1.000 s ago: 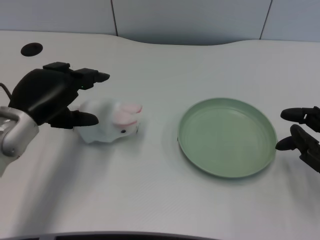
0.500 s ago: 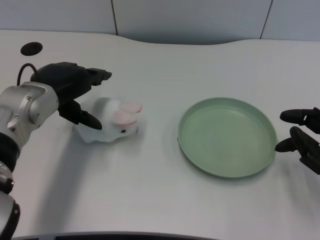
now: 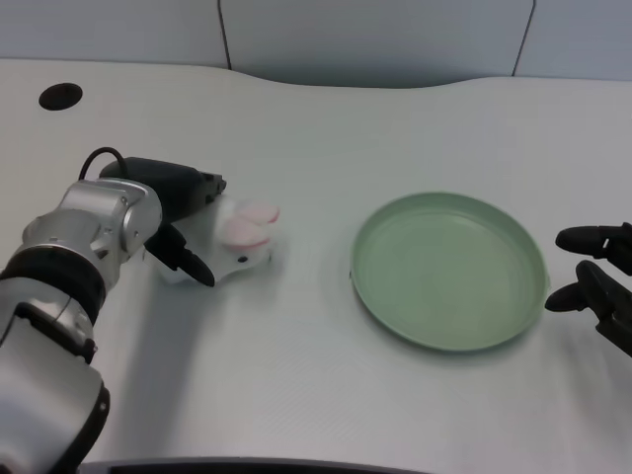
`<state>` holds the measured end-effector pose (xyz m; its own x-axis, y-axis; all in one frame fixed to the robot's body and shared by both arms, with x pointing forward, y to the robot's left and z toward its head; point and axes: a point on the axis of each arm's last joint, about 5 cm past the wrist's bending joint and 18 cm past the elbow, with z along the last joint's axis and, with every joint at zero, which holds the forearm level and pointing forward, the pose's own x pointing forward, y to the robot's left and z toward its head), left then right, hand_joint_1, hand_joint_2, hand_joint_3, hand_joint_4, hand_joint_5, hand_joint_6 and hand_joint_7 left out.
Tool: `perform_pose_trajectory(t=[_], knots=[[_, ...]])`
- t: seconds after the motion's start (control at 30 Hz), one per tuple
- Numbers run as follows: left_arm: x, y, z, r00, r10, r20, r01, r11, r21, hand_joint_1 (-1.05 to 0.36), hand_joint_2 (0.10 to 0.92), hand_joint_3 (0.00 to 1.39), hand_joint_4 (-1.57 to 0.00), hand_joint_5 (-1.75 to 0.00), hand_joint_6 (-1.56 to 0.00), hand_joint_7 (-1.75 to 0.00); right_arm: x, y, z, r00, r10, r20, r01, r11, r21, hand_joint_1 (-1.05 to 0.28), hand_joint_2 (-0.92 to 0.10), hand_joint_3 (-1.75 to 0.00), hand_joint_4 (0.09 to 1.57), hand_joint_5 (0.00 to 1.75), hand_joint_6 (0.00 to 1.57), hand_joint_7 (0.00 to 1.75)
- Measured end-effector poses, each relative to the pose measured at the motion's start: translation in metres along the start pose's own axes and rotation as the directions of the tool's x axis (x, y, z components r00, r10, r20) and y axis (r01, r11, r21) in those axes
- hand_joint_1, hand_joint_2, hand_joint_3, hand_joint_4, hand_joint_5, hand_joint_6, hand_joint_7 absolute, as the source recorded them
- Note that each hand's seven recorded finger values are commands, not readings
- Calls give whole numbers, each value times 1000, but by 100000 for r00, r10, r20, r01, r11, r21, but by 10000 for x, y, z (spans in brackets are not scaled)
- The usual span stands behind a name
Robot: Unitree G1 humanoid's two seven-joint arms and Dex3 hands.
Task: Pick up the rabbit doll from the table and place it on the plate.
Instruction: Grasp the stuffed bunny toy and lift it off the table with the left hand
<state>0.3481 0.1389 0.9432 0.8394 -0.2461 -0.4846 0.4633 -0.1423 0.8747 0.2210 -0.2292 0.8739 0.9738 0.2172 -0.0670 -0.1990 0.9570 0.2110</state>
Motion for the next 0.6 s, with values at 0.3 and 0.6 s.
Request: perform_pose_trajectory(t=[0.3,0.6], knots=[[22,-69,30,99855,2250,-4888,-1991,99840,5289,-1040,920,28,-5,-47,-35,0,-112,3,17,99999,-248,209,250,99996,-850,-277,-921,-569,279,1522,273,1076],[41,-209,75,98847,15034,-1805,-14250,96391,22489,-669,899,5,-406,-223,-453,-104,-245,5,-12,99988,-1513,205,1517,99969,-1981,-285,-921,-586,286,1533,277,1097]])
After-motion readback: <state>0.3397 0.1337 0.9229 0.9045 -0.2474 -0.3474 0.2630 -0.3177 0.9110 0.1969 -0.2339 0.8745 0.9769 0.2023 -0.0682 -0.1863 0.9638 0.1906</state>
